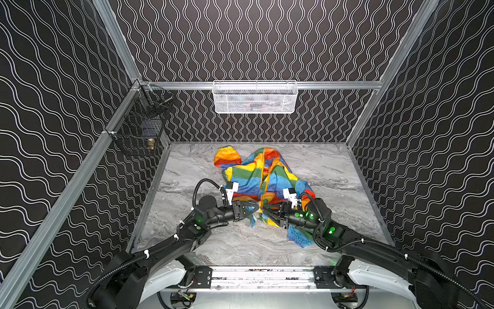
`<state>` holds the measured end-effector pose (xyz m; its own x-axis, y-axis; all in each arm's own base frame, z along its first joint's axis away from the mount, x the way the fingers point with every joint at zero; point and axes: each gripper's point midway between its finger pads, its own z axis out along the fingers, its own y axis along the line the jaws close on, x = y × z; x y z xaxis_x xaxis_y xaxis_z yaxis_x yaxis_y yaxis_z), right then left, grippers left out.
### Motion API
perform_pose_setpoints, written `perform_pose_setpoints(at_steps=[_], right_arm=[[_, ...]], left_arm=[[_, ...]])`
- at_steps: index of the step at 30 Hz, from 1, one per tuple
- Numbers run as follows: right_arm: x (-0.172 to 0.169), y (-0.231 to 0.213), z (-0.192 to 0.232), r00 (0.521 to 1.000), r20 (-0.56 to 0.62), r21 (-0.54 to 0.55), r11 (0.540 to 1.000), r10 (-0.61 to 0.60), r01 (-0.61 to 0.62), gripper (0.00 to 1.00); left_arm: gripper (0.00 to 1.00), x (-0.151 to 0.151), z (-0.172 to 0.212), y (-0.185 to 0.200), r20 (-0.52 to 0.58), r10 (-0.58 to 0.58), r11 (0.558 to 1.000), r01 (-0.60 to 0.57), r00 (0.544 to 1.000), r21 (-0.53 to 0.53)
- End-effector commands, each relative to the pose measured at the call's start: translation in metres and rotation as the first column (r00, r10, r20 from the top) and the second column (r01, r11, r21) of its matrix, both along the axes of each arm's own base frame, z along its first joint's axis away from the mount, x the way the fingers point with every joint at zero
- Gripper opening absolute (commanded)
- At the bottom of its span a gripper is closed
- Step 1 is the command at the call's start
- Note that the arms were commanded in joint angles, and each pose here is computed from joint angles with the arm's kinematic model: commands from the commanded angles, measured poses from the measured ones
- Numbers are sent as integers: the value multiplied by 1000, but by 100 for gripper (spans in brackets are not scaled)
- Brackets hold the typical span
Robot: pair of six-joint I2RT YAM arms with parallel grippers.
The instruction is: Zip up the jacket
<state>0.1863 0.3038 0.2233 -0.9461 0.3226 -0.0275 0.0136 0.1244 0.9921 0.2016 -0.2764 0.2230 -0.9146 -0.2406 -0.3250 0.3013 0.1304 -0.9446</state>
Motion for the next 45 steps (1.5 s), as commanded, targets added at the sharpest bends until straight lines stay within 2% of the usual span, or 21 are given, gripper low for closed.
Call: perform_pose_setpoints(at_steps=[1, 28, 37, 45], right_arm=[[2, 0, 8, 1000, 18, 13, 1000, -5, 5, 36], [5, 6, 8, 1000, 18, 21, 1000, 9, -10, 15], [8, 4, 6, 1000, 13, 23, 1000, -1, 0, 0], [14, 0, 7, 999, 21, 12, 999, -36, 36, 0]], left_arm=[[0, -4, 4, 0, 23, -20, 1000, 20, 1000, -12], [0, -9, 3, 0, 25, -41, 999, 42, 999, -8], [0, -14, -10, 1, 37, -71, 994, 67, 997, 89], [0, -17, -18, 2, 26, -82, 990, 79, 996, 115]])
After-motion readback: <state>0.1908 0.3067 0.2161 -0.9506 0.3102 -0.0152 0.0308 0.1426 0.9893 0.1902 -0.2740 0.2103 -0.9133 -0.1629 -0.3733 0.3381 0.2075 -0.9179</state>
